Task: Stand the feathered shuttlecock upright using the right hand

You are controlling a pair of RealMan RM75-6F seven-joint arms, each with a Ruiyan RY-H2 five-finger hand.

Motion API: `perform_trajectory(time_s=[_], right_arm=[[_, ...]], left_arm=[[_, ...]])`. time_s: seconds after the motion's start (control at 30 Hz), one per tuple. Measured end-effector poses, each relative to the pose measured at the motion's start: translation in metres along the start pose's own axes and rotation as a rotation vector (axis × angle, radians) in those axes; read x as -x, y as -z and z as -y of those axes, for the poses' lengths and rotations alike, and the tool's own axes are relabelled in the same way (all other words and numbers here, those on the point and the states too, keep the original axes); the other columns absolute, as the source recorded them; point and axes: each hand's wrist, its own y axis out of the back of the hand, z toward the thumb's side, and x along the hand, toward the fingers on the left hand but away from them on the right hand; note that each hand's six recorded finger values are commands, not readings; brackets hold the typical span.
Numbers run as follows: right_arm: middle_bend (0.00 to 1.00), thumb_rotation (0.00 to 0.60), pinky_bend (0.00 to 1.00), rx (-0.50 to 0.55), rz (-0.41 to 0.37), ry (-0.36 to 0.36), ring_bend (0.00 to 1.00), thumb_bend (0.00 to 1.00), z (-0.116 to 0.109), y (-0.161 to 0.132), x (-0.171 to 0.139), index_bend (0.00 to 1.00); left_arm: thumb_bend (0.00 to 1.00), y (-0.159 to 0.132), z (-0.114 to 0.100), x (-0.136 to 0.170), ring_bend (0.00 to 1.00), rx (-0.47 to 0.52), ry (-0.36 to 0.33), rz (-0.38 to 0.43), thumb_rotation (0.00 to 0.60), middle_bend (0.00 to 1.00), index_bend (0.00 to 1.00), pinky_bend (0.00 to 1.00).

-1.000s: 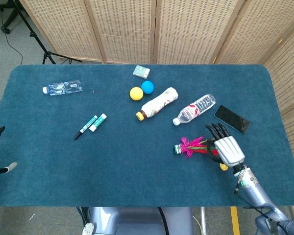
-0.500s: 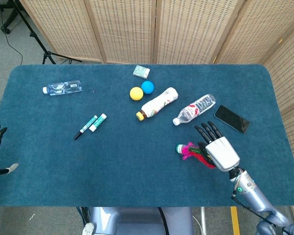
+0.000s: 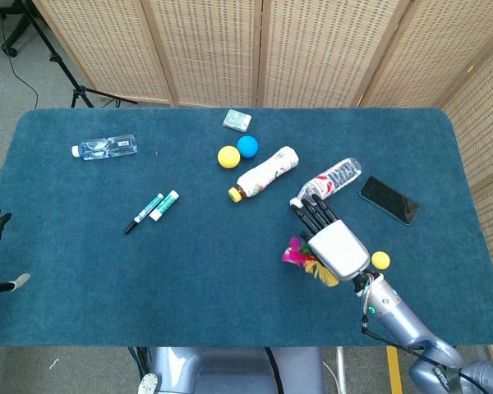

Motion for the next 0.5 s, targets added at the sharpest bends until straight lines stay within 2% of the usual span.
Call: perform_trajectory(time_s=[0.07, 0.17, 0.23, 0.3, 0.4, 0.5], right_arm=[[0.10, 0.600, 0.00, 0.006, 0.001, -0.005, 0.00, 0.60, 0.002, -0.004, 0.002, 0.51], [0.08, 0.600, 0.00, 0.009, 0.008, -0.006, 0.00, 0.43, 0.003, -0.006, 0.005, 0.34], [0.05, 0.600, 0.00, 0.010, 0.014, 0.000, 0.00, 0.20, 0.002, -0.006, 0.006, 0.20], [0.02, 0.600, 0.00, 0.022, 0.026, 0.006, 0.00, 0.02, 0.000, -0.006, 0.007, 0.11], [0.00, 0.600, 0.00, 0.044, 0.031, 0.026, 0.00, 0.00, -0.006, -0.008, 0.007, 0.05], [0.00, 0.600, 0.00, 0.068, 0.028, 0.051, 0.00, 0.00, -0.013, -0.011, 0.008, 0.05]], left_arm=[[0.00, 0.000, 0.000, 0.000, 0.00, 0.002, 0.000, 0.000, 0.600, 0.00, 0.00, 0.00], [0.00, 0.001, -0.001, 0.000, 0.00, 0.005, -0.001, 0.000, 0.600, 0.00, 0.00, 0.00], [0.00, 0.001, -0.001, 0.000, 0.00, 0.005, -0.002, 0.000, 0.600, 0.00, 0.00, 0.00], [0.00, 0.001, -0.001, 0.000, 0.00, 0.004, 0.000, 0.001, 0.600, 0.00, 0.00, 0.00], [0.00, 0.000, 0.000, 0.000, 0.00, 0.001, 0.003, 0.003, 0.600, 0.00, 0.00, 0.00], [0.00, 0.000, 0.000, 0.000, 0.00, 0.000, 0.003, 0.003, 0.600, 0.00, 0.00, 0.00]])
